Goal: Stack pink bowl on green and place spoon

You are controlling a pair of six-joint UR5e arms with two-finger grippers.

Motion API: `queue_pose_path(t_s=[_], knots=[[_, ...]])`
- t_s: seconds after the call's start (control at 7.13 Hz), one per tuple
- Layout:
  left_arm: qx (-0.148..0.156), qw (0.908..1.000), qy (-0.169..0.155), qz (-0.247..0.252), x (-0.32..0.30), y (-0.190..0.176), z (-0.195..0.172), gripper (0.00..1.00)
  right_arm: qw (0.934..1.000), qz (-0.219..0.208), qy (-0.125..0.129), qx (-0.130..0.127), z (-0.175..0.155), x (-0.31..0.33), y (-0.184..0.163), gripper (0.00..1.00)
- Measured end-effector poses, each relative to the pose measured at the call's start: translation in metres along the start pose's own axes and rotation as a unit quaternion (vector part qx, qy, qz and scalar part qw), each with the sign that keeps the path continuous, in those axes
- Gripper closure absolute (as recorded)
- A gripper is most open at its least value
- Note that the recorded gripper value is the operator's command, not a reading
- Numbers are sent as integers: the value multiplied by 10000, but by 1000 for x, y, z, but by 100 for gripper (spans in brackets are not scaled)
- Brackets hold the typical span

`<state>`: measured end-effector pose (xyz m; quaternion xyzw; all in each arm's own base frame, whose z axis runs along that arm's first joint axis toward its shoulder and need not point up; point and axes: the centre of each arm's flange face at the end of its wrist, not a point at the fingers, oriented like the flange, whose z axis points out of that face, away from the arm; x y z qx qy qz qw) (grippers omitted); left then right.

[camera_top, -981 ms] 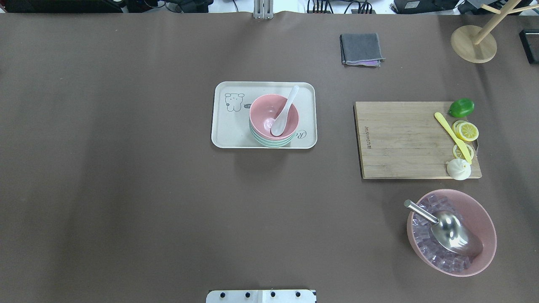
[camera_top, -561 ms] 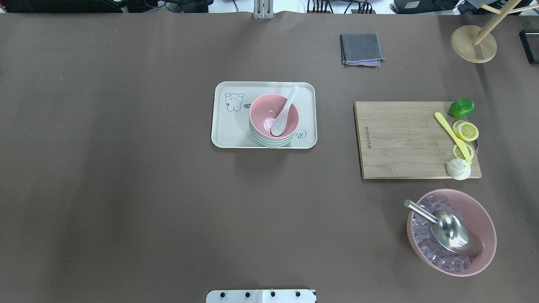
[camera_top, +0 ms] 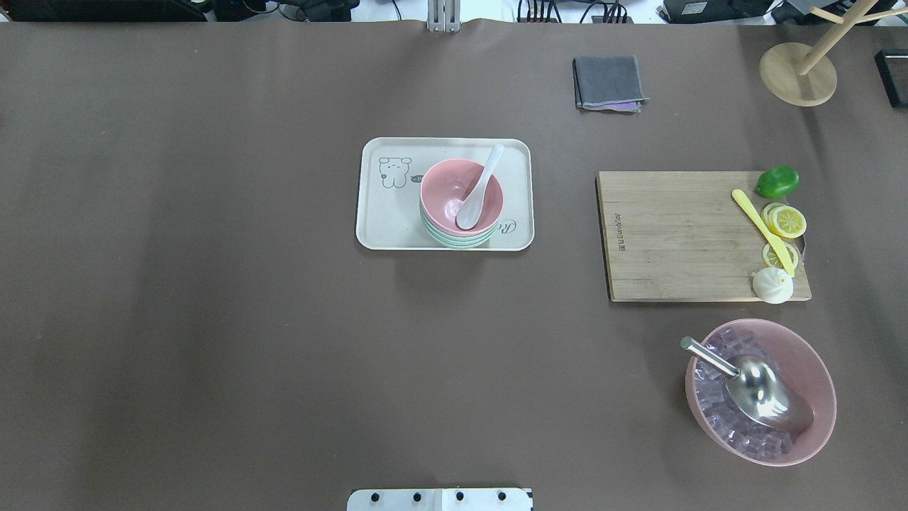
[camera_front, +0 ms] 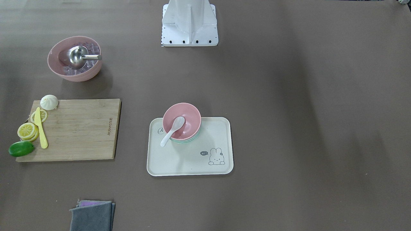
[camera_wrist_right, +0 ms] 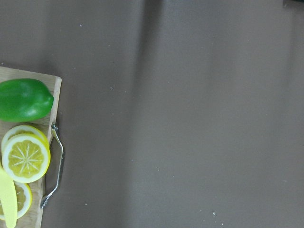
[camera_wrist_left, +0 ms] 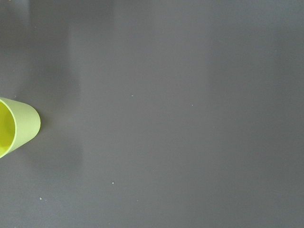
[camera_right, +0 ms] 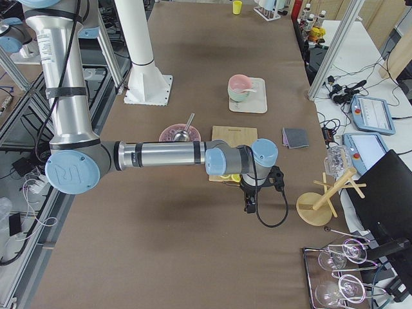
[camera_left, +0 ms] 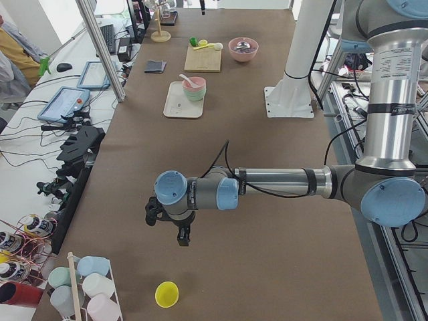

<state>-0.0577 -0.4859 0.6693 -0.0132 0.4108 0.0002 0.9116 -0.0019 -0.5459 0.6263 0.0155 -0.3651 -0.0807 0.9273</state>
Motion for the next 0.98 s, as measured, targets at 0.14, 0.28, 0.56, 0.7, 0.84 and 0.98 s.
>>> queue_pose_path(t_s=[0.14, 0.28, 0.56, 0.7, 0.84, 0.98], knots=[[-13, 10000, -1, -16, -1, 0, 1, 2, 10000, -5, 29, 3, 0, 0, 0, 0], [-15, 10000, -20, -18, -2, 0, 1, 2, 10000, -11, 44, 10, -1, 0, -1, 0], [-11, 9997, -230, -11, -4, -1, 0, 2, 10000, -14, 49, 17, -2, 0, -2, 0], [-11, 9996, -292, -10, -5, -1, 0, 2, 10000, -28, 66, 9, -1, -2, -2, 0], [-14, 9995, -317, -6, -6, -1, 0, 2, 9999, -50, 111, -1, 0, -3, -5, 0], [-13, 9995, -326, -2, -6, -1, 0, 2, 9999, -67, 153, -2, 0, -4, -7, 0]])
